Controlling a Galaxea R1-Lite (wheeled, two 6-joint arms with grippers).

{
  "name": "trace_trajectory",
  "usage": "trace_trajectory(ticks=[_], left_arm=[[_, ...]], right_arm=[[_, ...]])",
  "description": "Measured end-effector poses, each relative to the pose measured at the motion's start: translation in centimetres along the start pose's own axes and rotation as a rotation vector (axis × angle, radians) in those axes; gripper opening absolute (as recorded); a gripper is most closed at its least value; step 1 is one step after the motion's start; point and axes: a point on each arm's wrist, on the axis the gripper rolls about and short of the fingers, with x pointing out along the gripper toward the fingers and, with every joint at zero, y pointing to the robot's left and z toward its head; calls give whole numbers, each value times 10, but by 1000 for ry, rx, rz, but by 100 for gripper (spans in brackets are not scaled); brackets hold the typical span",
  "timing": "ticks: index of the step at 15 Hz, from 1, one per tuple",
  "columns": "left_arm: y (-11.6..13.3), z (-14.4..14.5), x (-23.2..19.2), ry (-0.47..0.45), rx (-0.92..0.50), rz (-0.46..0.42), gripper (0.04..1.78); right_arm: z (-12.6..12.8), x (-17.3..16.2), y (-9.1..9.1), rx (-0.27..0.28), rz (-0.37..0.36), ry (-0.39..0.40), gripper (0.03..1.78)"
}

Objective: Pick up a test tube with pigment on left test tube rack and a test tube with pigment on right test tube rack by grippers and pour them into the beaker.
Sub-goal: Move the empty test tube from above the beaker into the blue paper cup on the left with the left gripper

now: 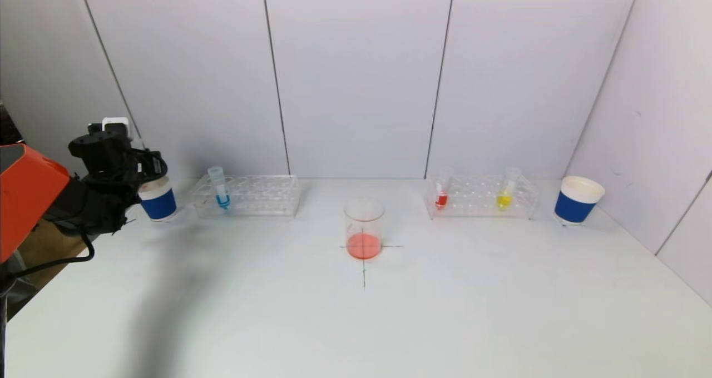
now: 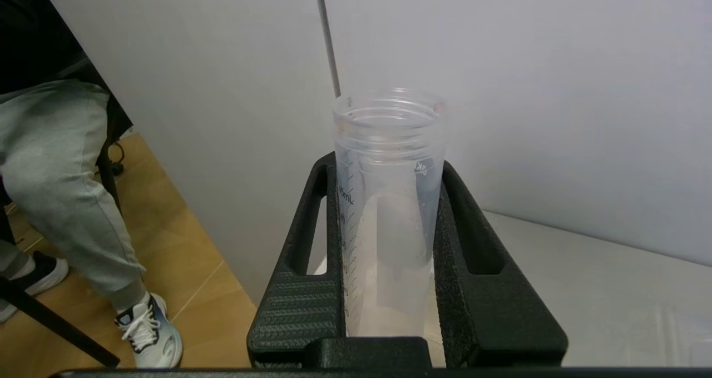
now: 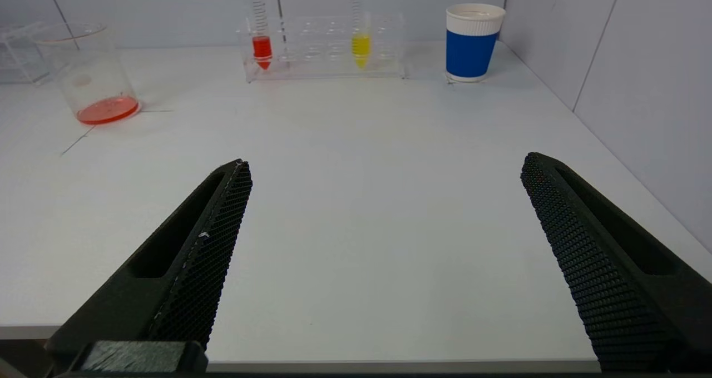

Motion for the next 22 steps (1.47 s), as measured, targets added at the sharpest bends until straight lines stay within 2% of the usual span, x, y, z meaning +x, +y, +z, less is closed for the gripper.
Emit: trace_trajectory(ticks=[8,19,22], left_arm=[[-1,-21,-6,53,1,-7,46],[0,-20,-9,51,7,-6,46],[0,-20,-10,52,3,-6,55]], right_arm=[[0,0,0,0,0,0,176],[0,0,0,0,0,0,176],[0,0,0,0,0,0,176]])
